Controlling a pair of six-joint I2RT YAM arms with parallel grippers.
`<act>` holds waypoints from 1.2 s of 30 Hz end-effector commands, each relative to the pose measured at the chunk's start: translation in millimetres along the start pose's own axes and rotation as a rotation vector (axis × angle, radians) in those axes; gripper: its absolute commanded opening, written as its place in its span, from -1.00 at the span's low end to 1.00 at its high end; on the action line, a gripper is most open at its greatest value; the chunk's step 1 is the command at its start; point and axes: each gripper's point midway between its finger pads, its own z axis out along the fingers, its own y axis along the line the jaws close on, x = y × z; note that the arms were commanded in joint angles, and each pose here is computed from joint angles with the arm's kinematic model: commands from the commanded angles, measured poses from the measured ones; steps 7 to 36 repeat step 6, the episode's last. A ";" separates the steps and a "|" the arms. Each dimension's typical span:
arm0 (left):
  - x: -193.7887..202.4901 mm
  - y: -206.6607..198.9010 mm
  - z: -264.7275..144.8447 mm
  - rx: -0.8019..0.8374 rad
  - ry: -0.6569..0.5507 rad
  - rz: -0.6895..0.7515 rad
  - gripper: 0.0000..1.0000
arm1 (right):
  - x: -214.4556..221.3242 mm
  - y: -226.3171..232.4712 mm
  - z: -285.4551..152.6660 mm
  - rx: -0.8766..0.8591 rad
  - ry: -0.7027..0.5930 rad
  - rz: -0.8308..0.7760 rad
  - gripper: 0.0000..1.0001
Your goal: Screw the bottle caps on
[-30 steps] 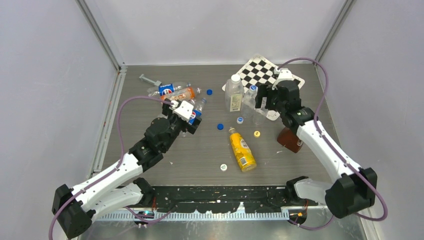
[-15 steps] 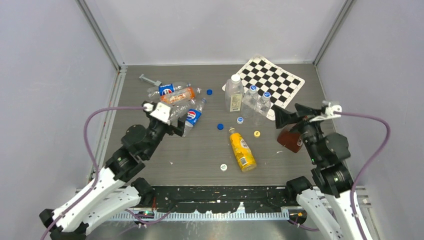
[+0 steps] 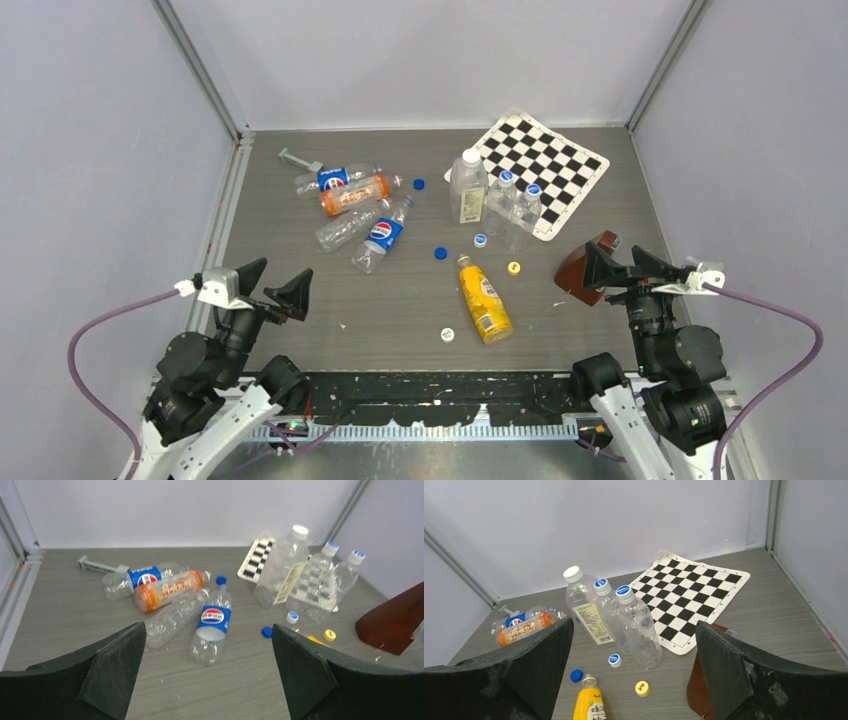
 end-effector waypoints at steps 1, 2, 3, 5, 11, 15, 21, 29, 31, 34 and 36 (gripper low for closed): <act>33.4 4.8 -3.8 -0.033 0.160 0.019 0.99 | 0.9 -16.8 -3.2 0.081 -0.012 -0.023 0.96; 34.2 3.4 -3.9 -0.025 0.160 0.017 0.99 | 2.1 -17.1 -3.7 0.081 -0.006 -0.026 0.96; 34.4 2.3 -3.7 -0.017 0.153 0.014 0.99 | 2.5 -16.7 -3.7 0.079 -0.002 -0.027 0.96; 34.3 2.0 -4.5 -0.008 0.126 0.005 0.99 | 3.3 -16.8 -4.0 0.079 0.003 -0.030 0.96; 35.2 3.3 -5.1 -0.012 0.129 0.013 0.99 | 3.1 -17.3 -4.3 0.082 0.002 -0.028 0.96; 35.2 3.3 -5.1 -0.012 0.129 0.013 0.99 | 3.1 -17.3 -4.3 0.082 0.002 -0.028 0.96; 35.2 3.3 -5.1 -0.012 0.129 0.013 0.99 | 3.1 -17.3 -4.3 0.082 0.002 -0.028 0.96; 35.2 3.3 -5.1 -0.012 0.129 0.013 0.99 | 3.1 -17.3 -4.3 0.082 0.002 -0.028 0.96; 35.2 3.3 -5.1 -0.012 0.129 0.013 0.99 | 3.1 -17.3 -4.3 0.082 0.002 -0.028 0.96; 35.2 3.3 -5.1 -0.012 0.129 0.013 0.99 | 3.1 -17.3 -4.3 0.082 0.002 -0.028 0.96; 35.2 3.3 -5.1 -0.012 0.129 0.013 0.99 | 3.1 -17.3 -4.3 0.082 0.002 -0.028 0.96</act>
